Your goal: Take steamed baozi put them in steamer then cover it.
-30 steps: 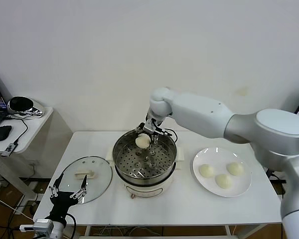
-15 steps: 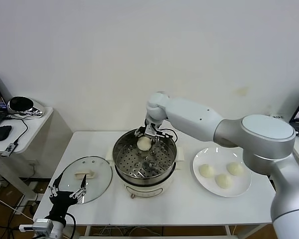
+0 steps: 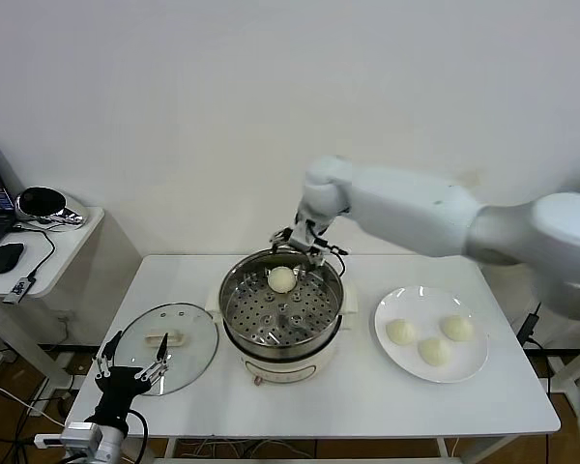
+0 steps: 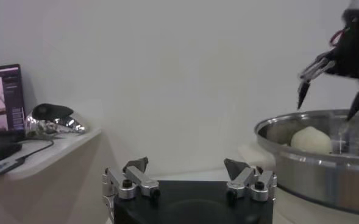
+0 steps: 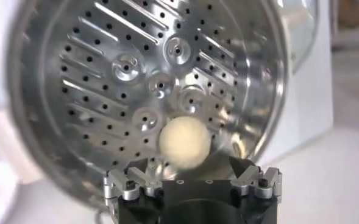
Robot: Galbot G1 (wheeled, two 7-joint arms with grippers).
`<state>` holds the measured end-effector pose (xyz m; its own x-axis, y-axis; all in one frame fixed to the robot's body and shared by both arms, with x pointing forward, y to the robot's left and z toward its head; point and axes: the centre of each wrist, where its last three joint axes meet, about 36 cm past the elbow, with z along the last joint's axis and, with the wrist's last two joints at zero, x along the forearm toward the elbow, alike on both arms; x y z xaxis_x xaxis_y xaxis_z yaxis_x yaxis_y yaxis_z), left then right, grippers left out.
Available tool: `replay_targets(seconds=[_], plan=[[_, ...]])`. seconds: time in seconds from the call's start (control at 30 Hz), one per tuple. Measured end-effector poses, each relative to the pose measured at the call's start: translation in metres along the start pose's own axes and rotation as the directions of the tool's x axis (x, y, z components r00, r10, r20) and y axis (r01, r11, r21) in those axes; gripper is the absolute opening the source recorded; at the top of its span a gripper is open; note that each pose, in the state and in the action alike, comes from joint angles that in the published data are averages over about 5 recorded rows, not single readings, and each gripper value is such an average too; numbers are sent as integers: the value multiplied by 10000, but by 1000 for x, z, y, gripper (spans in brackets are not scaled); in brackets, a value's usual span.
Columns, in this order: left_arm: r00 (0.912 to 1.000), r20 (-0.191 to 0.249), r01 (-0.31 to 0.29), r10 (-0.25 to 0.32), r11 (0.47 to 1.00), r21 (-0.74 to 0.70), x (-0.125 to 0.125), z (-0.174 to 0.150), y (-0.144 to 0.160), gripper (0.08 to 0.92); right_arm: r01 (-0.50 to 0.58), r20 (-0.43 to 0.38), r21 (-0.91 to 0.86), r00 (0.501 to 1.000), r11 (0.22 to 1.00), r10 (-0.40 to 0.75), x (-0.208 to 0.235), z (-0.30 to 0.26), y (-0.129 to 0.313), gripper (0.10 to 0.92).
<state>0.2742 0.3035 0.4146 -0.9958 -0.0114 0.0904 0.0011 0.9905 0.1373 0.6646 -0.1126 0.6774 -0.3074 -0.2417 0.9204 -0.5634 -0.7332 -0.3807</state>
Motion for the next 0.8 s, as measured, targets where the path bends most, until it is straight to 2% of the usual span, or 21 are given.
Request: replay_targets(seconds=[0.17,0.4,0.6,0.8], plan=[[9998,108,-154,155,9999,-73,0,-7,-2,823,-19,-569,-2519,9983,9677,-129,34,16,57,823],[9996,162,-230,234,9994,-240,-1,-9,0,823,9,-1033,-5029,9928,8643,-611,52,37,140,823],[9997,114,-204,208,9993,-326,-1,-5,-1,823,211,-1077,-6079,9882,7938,-1087,34,43,190,823],[9998,79,-196,199,9992,-349,-2,-3,-2,823,510,-887,-6542,9857,7546,-1435,2,48,224,823]])
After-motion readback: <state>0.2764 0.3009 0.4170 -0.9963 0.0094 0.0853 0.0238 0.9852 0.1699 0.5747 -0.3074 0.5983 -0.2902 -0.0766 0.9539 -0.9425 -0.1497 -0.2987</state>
